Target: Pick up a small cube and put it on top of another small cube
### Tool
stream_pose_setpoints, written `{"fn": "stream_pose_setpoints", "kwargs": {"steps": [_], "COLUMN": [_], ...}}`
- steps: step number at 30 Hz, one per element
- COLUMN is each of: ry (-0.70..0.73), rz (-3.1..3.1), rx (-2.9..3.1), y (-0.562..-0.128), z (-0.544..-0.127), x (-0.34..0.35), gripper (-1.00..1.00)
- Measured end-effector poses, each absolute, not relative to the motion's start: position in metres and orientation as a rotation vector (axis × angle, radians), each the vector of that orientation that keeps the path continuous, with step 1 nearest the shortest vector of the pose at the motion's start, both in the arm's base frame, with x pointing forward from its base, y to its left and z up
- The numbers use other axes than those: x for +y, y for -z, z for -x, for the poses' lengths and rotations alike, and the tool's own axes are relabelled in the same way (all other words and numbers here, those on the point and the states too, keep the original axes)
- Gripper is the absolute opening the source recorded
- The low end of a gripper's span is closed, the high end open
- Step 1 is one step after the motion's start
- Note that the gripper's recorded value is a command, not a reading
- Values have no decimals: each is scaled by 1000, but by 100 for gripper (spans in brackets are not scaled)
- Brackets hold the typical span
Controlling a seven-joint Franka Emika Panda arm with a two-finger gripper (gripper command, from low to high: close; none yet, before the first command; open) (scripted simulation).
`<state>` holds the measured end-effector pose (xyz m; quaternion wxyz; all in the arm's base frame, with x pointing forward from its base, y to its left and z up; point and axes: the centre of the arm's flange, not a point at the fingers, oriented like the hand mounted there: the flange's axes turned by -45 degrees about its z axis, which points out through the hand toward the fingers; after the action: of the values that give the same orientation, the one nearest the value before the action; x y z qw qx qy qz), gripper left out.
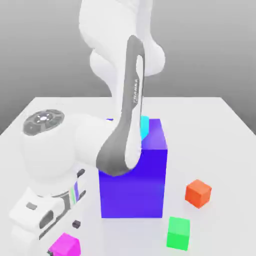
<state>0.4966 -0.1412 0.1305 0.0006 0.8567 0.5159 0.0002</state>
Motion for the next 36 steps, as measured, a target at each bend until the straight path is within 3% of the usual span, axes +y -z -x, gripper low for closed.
{"fn": "stream_pose_setpoints", "kwargs": {"steps": [6, 12, 18, 24, 29, 34, 35, 36], "ry": [1, -20, -114, -198, -34, 0, 1, 1], "rz": [-2693, -2704, -2686, -2573, -2260, -2211, -2211, -2211], "rx": [1621, 1598, 1690, 1882, 2193, 2234, 2234, 2234], "y": [-126, -190, -229, -268, -247, -188, -181, -181], "z": [-496, -498, -503, -479, -452, -450, -449, -449], "x": [-141, -138, -34, 87, 123, 123, 122, 122], "gripper": [-100, -100, -100, -100, -100, -100, 100, 100]}}
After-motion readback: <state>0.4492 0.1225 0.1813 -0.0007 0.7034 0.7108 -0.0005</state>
